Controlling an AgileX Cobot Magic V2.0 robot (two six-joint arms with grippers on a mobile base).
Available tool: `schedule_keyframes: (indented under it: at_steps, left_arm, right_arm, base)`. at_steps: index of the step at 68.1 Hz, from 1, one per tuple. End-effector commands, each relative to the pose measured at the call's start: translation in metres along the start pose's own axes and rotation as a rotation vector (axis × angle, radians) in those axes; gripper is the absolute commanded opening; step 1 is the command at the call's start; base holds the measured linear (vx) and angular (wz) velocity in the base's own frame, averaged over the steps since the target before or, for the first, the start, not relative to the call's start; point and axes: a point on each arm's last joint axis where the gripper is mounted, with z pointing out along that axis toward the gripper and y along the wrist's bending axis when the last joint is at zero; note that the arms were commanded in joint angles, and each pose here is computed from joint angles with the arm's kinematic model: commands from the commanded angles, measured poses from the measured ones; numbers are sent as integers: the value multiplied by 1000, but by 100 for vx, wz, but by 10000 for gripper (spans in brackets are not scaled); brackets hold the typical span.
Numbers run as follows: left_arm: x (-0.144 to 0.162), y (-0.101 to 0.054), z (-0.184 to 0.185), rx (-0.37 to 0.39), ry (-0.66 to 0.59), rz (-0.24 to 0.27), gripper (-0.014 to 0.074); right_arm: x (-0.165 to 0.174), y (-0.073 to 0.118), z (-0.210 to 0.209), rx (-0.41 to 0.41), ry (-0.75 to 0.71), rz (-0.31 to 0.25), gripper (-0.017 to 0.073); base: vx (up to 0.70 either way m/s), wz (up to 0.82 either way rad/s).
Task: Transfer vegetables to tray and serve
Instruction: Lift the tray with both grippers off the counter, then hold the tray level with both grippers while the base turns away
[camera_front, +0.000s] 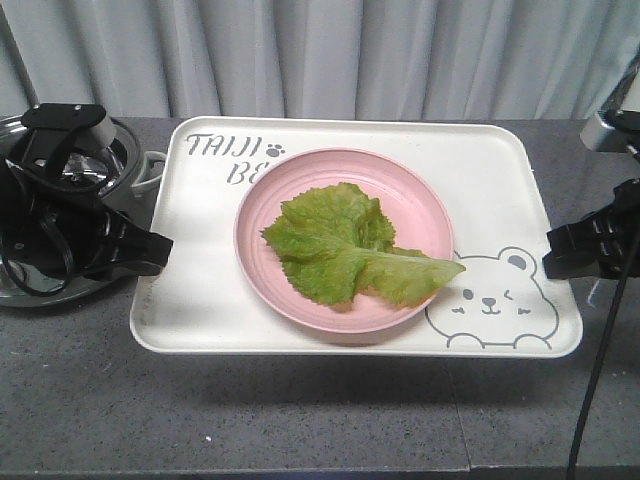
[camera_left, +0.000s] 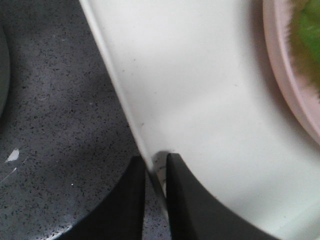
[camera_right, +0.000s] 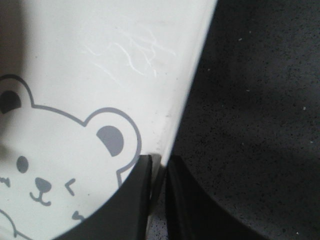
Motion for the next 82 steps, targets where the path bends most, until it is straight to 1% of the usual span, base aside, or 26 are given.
schedule_keyframes:
  at_steps: [1,48,82]
  left_arm:
    - [-10,-13,-18,56,-116,16,-7]
    - [-10,-13,-18,55,-115,17,-7]
    - [-10,-13,-18,55,-115,17,-7]
  right_arm:
    - [-6,14,-16,-56,-80,-49,-4]
    - [-6,14,-16,-56,-80,-49,-4]
    - [-6,14,-16,-56,-80,-49,-4]
  base:
    - [0,0]
    - [0,-1]
    - [-1,-14]
